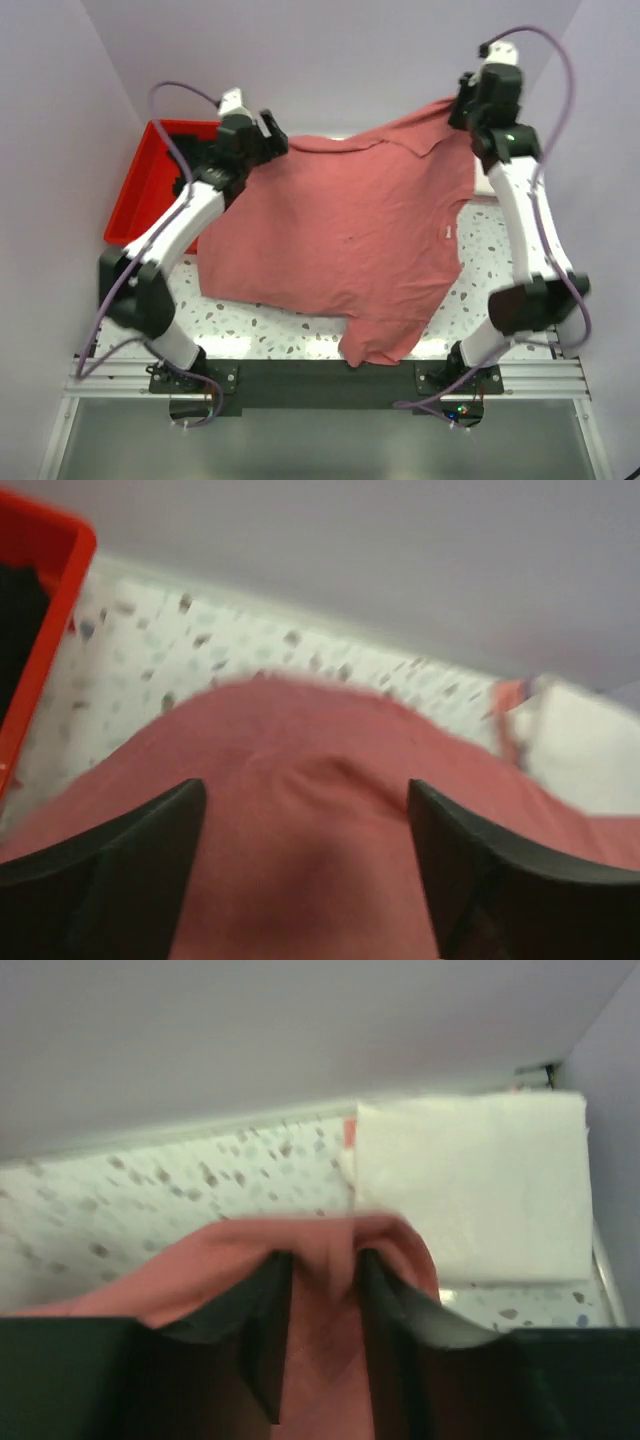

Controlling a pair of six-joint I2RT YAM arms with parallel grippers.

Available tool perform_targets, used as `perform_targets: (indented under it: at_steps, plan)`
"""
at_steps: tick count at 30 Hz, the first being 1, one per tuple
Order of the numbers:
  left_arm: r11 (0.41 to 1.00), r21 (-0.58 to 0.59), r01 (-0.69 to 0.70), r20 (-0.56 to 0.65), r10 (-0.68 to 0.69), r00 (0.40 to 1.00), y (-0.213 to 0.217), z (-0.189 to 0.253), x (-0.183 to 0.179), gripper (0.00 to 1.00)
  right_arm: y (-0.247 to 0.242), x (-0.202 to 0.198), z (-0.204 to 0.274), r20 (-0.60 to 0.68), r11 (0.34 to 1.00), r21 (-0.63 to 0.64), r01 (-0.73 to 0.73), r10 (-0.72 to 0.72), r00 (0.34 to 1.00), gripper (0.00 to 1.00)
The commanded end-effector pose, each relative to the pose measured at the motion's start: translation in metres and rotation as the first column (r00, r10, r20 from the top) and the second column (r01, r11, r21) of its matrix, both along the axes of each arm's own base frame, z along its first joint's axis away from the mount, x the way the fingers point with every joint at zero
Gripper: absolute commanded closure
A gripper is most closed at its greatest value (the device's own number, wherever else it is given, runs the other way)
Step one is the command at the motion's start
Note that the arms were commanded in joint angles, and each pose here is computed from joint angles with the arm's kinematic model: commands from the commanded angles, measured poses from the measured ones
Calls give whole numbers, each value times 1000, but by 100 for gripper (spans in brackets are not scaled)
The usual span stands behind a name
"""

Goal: Fold and stack the t-shirts
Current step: Flatten the tshirt out

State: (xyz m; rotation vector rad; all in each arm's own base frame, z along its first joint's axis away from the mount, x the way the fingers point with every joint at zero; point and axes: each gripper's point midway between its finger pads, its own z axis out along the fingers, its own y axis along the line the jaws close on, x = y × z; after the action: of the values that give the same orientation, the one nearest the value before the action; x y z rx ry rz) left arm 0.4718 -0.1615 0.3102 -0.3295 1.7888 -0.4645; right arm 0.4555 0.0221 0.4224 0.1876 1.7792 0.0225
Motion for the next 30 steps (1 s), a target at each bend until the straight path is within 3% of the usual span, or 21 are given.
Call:
perform_targets:
  at_steps: [1,3,4,10,16,21,27,30]
  plan:
    - [992,127,-9,-250,41,967,2,-78,18,1,1,29,-89,-252,998,34,50,-40,967,57]
    - [991,133,11,-284,28,958,-3,-94,22,0,3,38,-107,-300,998,32,51,-39,953,28]
    - [991,129,21,-285,17,958,-5,-97,22,0,6,45,-119,-331,999,35,41,-27,943,1]
    - [993,111,37,-266,-6,964,-4,-108,7,0,20,44,-143,-362,997,81,-4,33,932,1]
    - [995,87,49,-299,-21,954,-1,-120,-14,0,42,5,-154,-356,982,180,-64,125,926,1]
    - [996,47,79,-293,-62,954,-8,-122,-41,0,84,-58,-175,-394,979,155,-135,187,900,1]
    - [991,49,126,-313,-104,944,-15,-140,-82,0,136,-140,-253,-518,945,235,-230,322,793,1]
    - [990,56,127,-340,-100,935,-10,-155,-96,0,137,-170,-299,-596,945,249,-214,323,735,1]
